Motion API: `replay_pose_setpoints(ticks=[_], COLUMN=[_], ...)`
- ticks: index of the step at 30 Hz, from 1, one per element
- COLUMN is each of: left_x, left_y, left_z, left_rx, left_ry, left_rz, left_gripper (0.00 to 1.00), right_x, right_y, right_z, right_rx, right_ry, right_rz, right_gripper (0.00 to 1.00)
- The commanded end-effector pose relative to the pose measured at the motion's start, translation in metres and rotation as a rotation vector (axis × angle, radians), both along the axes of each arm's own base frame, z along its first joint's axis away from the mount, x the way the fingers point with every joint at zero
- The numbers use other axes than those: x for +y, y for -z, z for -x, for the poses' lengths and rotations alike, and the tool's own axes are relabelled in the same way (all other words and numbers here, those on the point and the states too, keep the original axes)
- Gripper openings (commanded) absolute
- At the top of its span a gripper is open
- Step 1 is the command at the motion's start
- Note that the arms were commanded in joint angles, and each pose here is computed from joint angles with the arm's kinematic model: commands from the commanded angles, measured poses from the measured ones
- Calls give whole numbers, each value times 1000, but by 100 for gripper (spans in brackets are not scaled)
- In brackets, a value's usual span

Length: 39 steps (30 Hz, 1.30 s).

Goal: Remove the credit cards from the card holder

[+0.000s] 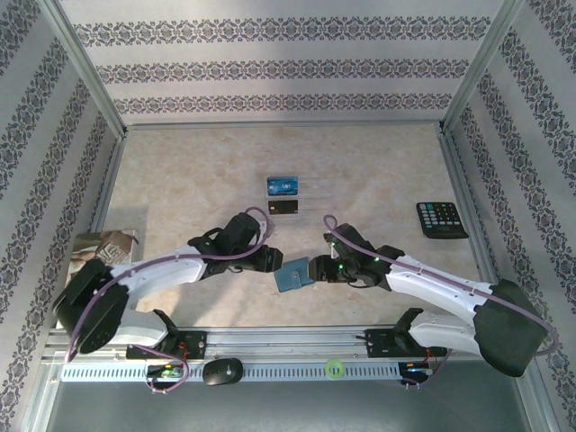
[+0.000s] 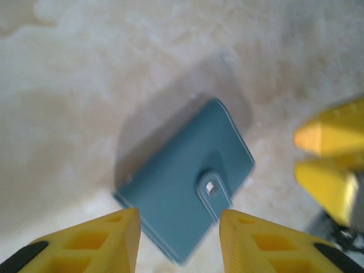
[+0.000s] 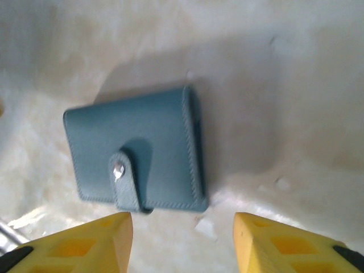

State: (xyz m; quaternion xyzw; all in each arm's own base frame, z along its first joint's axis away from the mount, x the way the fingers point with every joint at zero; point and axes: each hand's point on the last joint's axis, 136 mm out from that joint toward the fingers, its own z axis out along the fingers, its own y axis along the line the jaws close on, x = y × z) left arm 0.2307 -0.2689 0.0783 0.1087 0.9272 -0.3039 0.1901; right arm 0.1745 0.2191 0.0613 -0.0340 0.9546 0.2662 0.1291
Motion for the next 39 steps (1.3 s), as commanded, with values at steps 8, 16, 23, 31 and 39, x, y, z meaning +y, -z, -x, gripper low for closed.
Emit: replay_pose_setpoints(ticks=[8,16,23,31,39], left_x=[-10,-6,-3,3,7], left_y=[24,48,54,36,15], left_z=[-62,-26,6,33,34], left_rx=[-112,24,155,253,187], left_ry=[-21,20,51,51,-31], left_rz=[-69,-110,-118,-69,65], left_gripper=[23,20,17,18,41], right_x=[13,16,22,26,18], right_y=[21,38,37,24,0], right_z=[25,9,-17,-59,-69], right_rx=[111,91,40,-27,-67], right_ry=[-53,-75,-92,-73,-38], right_rz=[13,87,115,108,8], right_gripper=[20,17,16,16,39])
